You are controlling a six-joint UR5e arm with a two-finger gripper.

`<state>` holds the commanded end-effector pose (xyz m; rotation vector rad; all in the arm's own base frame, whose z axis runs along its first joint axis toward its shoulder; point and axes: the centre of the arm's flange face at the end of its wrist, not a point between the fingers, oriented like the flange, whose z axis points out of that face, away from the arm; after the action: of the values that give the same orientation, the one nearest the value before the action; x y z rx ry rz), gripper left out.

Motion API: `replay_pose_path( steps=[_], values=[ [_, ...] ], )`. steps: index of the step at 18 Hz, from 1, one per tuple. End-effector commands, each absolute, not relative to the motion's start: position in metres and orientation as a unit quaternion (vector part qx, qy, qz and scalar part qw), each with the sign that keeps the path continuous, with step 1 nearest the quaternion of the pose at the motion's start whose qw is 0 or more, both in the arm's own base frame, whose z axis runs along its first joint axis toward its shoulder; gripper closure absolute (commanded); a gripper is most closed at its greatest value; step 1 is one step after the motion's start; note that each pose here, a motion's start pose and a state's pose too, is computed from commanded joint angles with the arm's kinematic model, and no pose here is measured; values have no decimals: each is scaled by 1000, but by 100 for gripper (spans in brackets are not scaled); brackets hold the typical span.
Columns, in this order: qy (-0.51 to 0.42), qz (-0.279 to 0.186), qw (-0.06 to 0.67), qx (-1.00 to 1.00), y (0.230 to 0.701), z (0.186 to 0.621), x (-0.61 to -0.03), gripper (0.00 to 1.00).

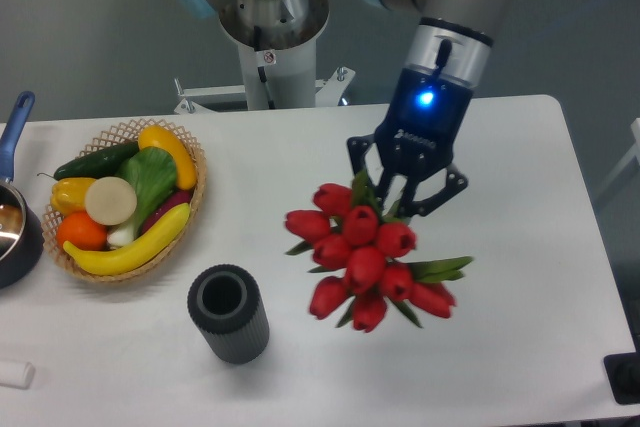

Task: Insert the flowers into the vase
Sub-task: 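Carry the red tulip bunch in the gripper toward the dark grey vase, then tilt the gripper and lower the tulip stems into the vase opening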

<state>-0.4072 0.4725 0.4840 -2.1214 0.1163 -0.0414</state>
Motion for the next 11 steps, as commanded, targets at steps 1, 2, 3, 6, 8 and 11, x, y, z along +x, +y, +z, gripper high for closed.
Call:
replay_pose_path(
  steps=[1, 2, 3, 6, 8, 11],
  values=[
    [56, -26, 488, -871, 482, 480, -401, 83],
    [68, -29, 491, -868, 491, 480, -391, 83],
    [82, -31, 499, -862, 499, 483, -381, 83],
    [123, -51, 539, -832, 517, 483, -370, 83],
    [147, -76, 562, -810, 529, 485, -360, 83],
    [195, -101, 594, -774, 538, 489, -347, 83]
  ],
)
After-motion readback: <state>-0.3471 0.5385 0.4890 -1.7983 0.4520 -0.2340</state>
